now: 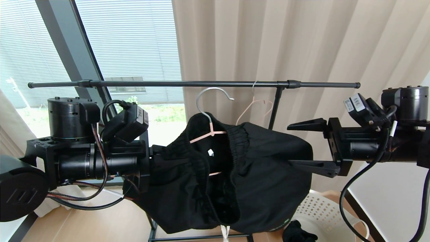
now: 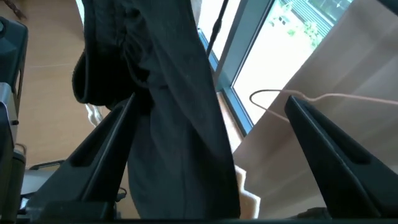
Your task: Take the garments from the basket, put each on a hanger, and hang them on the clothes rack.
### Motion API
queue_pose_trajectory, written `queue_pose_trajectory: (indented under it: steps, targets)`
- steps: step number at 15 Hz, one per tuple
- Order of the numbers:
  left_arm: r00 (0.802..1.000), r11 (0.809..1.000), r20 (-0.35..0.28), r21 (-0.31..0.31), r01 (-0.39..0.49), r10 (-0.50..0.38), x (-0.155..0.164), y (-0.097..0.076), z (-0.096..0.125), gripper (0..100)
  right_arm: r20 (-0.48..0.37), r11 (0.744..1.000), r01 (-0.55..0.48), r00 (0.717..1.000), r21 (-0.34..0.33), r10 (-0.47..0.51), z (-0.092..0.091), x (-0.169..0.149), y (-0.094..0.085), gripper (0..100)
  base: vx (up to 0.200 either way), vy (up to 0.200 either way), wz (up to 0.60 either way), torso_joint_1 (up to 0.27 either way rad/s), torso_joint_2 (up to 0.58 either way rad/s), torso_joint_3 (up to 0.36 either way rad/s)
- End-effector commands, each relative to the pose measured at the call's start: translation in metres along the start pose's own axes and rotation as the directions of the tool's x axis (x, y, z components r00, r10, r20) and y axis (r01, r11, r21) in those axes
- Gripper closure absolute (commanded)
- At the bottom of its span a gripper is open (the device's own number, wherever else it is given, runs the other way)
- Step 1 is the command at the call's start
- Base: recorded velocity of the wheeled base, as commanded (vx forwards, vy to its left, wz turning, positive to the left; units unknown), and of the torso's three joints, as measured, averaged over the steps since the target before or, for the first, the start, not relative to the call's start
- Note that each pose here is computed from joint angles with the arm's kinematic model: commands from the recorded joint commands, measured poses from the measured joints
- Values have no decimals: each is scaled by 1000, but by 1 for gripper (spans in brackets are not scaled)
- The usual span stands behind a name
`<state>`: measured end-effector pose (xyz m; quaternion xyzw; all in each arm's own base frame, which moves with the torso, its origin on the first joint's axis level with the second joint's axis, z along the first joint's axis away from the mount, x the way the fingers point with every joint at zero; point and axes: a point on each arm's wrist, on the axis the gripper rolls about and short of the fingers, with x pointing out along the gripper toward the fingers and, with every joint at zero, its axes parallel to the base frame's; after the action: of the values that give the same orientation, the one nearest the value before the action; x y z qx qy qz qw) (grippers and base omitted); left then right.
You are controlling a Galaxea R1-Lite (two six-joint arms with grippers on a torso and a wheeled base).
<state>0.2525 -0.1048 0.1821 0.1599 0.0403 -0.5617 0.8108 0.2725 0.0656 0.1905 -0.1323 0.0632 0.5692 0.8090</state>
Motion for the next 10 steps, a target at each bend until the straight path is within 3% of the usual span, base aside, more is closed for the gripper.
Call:
queue_pose_trajectory:
  steps: [1,6,10]
  targets:
    - [1000,1000,6,6,-15,15,-5,1,2,100,-25,999,11,1000,47,-10,-15,-6,3,0,0,0,0,0,0,0]
    - [1000,1000,13,14,-23,22,-7,0,6,100,-86,986,-13,996,166,28,-53,-3,16,0,0,0,0,0,0,0]
    - [1000,1000,22,7,-22,22,-9,-2,9,100,-137,965,-9,990,263,47,-83,4,9,0,0,0,0,0,0,0]
